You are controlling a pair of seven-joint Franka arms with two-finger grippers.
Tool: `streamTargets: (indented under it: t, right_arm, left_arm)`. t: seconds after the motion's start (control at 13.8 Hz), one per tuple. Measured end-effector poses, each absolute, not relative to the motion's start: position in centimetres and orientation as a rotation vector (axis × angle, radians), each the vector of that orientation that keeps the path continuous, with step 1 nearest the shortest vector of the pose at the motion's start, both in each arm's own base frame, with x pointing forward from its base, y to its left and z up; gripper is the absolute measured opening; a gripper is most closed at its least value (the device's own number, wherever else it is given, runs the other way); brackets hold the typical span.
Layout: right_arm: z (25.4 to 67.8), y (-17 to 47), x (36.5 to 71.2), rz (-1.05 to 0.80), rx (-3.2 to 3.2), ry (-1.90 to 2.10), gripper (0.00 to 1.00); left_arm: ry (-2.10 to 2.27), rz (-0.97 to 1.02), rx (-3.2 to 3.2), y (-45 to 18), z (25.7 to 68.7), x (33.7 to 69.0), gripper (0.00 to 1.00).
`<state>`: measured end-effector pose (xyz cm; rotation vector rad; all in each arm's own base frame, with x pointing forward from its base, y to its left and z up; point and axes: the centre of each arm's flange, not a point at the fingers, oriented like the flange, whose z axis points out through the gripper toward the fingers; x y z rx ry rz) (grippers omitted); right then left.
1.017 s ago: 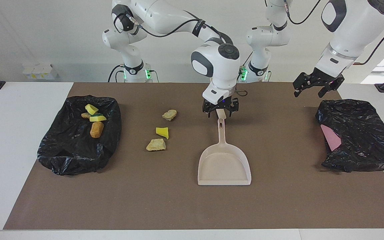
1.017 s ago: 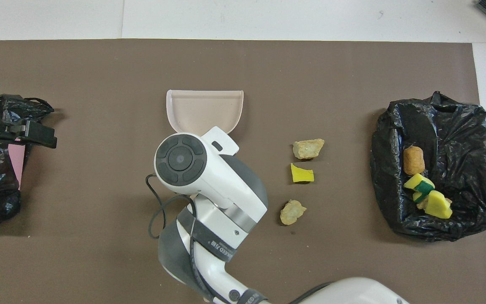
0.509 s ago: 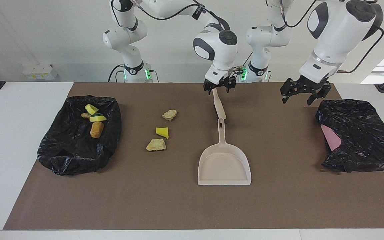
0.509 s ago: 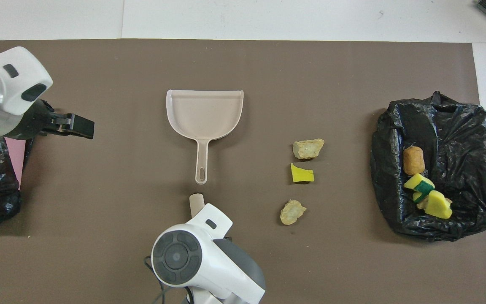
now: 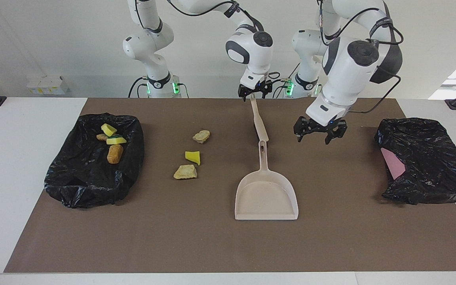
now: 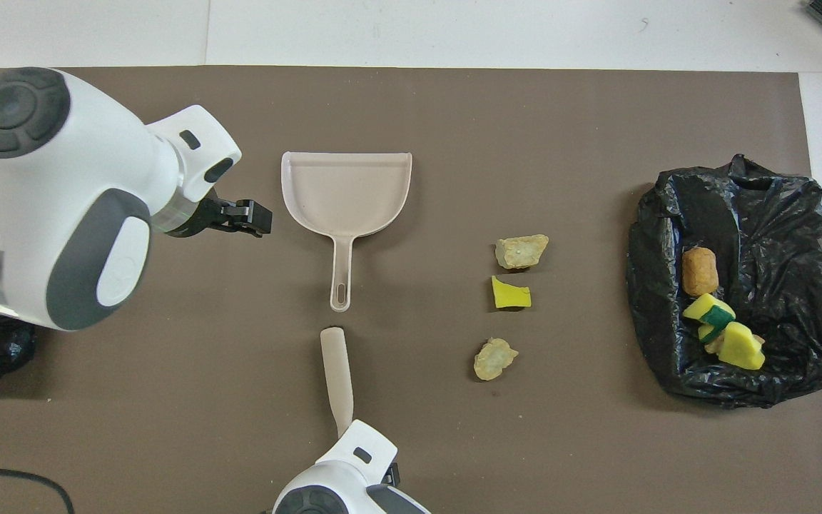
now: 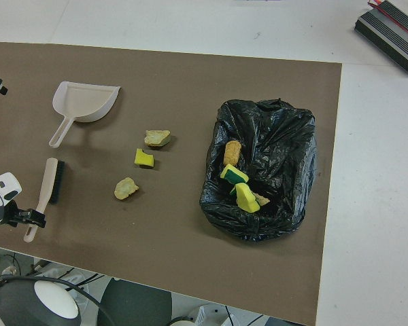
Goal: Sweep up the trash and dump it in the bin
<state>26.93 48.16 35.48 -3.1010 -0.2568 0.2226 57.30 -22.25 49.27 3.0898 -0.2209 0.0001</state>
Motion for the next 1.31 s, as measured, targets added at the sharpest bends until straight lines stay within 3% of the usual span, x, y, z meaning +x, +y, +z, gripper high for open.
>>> streamTargets:
  t: [0.44,0.73,0.87,1.02,1.09,1.31]
  right_arm:
    - [34.5,47.7,26.7,0.179,-3.075,-0.246,1.00]
    - [34.4,47.9,26.8,0.157,-3.056,-0.276,1.00]
    - [34.4,47.9,26.7,0.157,-3.055,-0.286,0.94]
    - [34.4,47.9,26.7,0.157,-3.055,-0.288,0.70]
    - [34.4,47.9,26.7,0.157,-3.055,-0.288,0.57]
    - [34.3,48.4,25.7,0.159,-3.054,-0.317,0.38]
  left_arm:
    - [-0.152,0.027,3.080,-30.3,41.0,55.5,1.00]
    - [-0.163,0.028,3.078,-33.3,37.9,53.2,1.00]
    - [-0.170,0.027,3.078,-33.4,37.2,52.9,1.00]
    - [-0.173,0.031,3.076,-33.7,36.2,52.5,1.00]
    - [-0.165,0.030,3.076,-33.8,35.8,52.5,0.89]
    - [-0.157,0.030,3.078,-33.8,35.6,52.6,0.50]
